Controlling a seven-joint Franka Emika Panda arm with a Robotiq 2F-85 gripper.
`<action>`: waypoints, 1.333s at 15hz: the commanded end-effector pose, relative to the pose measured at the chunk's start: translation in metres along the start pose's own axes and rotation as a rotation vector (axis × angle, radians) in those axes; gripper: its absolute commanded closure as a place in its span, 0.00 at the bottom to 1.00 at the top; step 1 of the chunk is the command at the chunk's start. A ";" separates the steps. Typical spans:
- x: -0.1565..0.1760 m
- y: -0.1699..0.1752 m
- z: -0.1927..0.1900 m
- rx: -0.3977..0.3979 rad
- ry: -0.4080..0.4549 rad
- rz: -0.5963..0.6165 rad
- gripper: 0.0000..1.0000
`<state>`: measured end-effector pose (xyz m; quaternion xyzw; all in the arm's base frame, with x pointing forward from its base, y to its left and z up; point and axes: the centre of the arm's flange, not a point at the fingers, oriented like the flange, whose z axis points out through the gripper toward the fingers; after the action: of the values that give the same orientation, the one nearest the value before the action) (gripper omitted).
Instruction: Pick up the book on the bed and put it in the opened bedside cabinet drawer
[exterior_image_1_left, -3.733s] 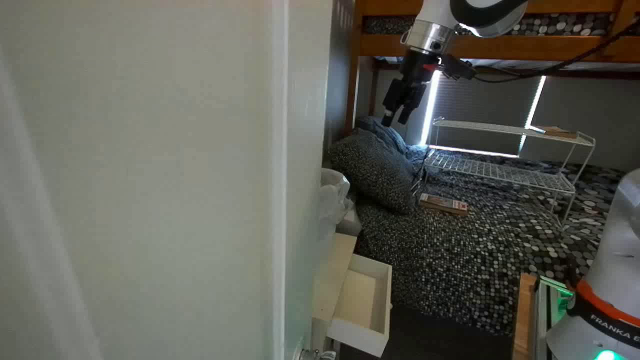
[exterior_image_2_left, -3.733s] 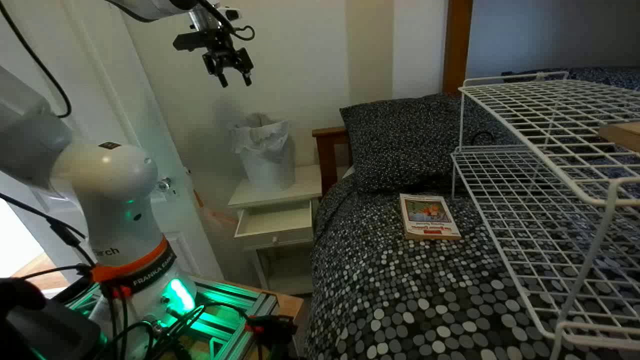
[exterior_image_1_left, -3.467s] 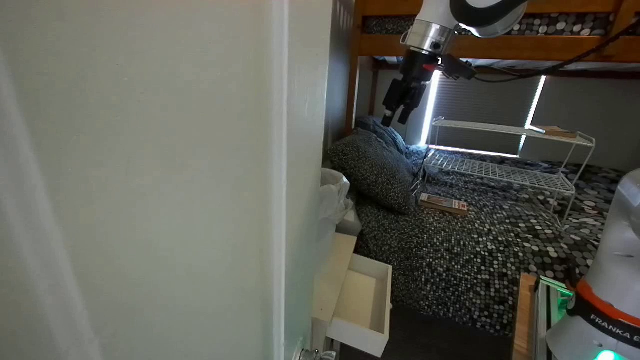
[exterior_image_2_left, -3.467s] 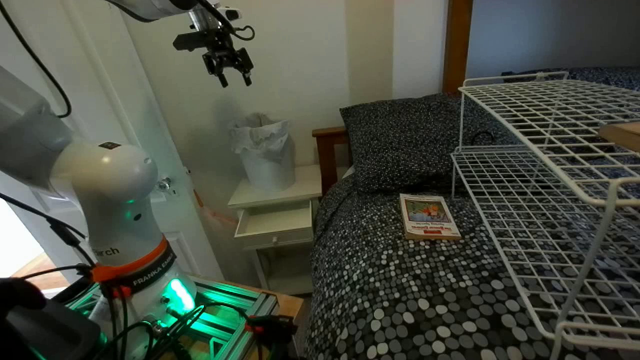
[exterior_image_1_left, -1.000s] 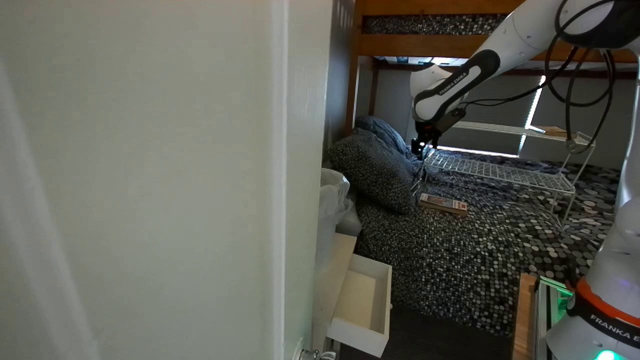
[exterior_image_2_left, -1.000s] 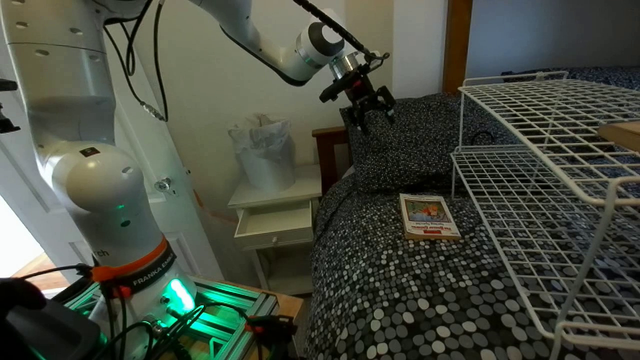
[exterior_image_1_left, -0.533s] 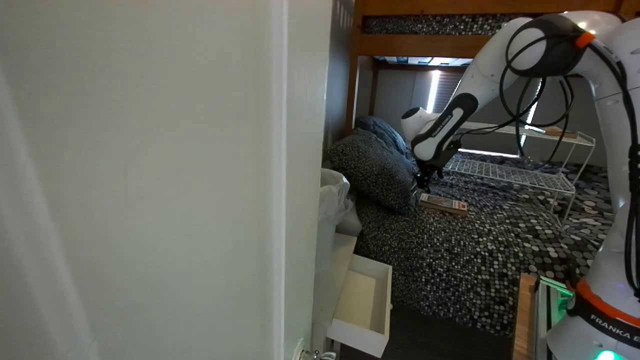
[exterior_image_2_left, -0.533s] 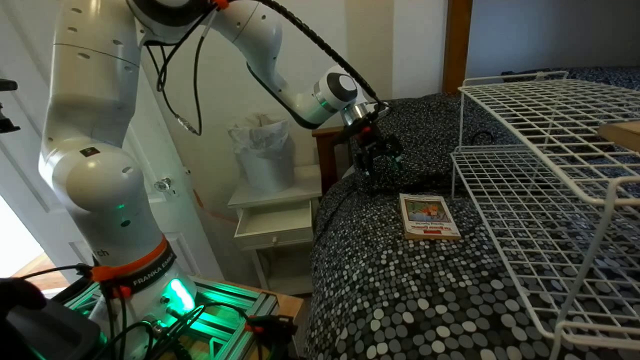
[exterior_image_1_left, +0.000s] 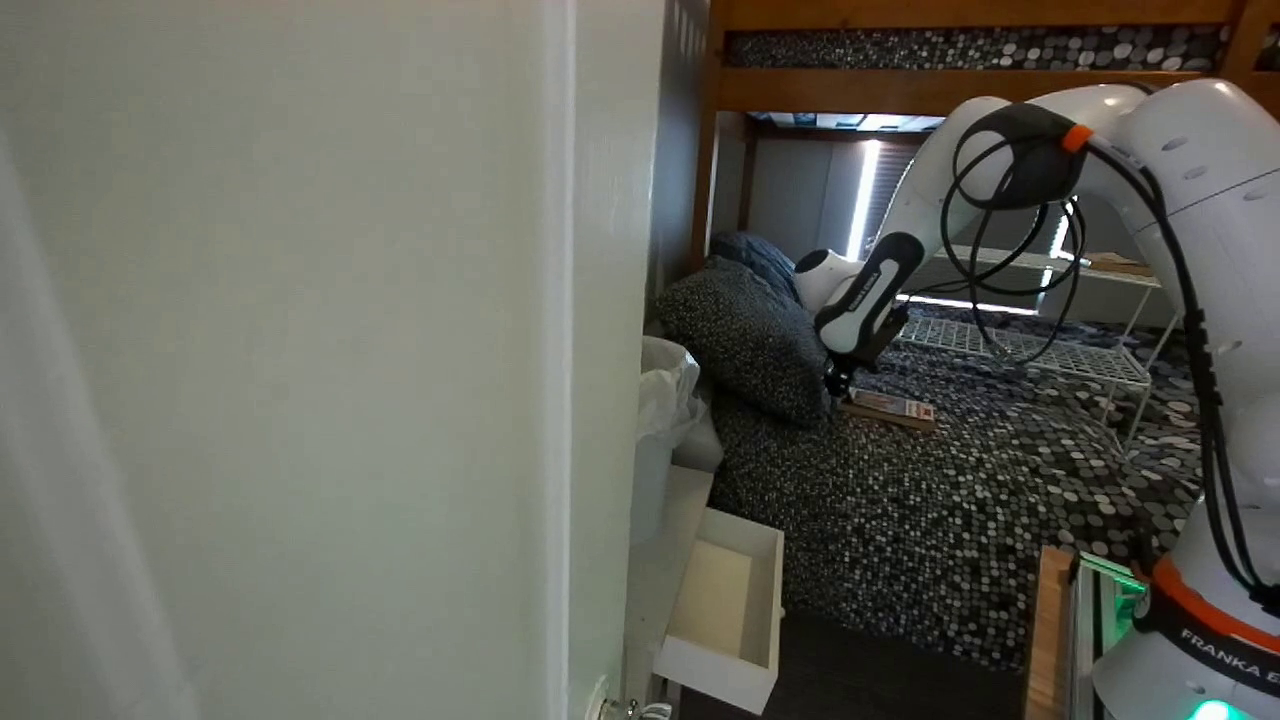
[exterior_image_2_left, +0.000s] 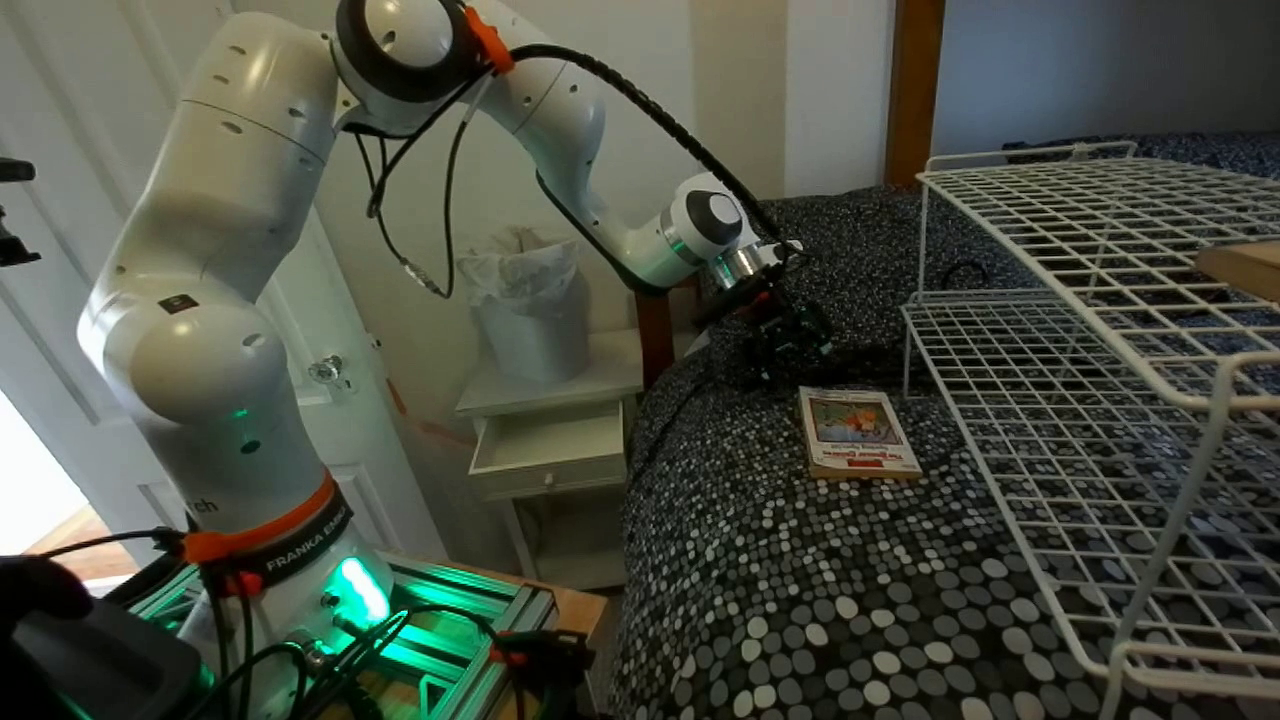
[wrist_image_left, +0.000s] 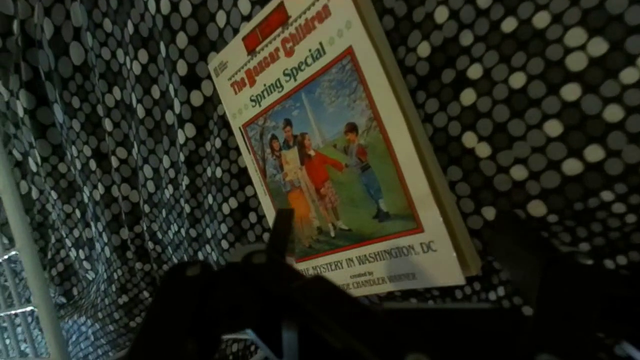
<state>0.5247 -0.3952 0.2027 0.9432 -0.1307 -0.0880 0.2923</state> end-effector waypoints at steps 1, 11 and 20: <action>0.024 -0.002 0.020 -0.015 0.003 0.011 0.00; 0.040 -0.028 0.053 -0.052 0.000 -0.008 0.00; 0.036 -0.035 0.057 -0.040 -0.020 -0.080 0.00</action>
<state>0.5520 -0.4106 0.1405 0.9379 -0.1031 -0.1014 0.3154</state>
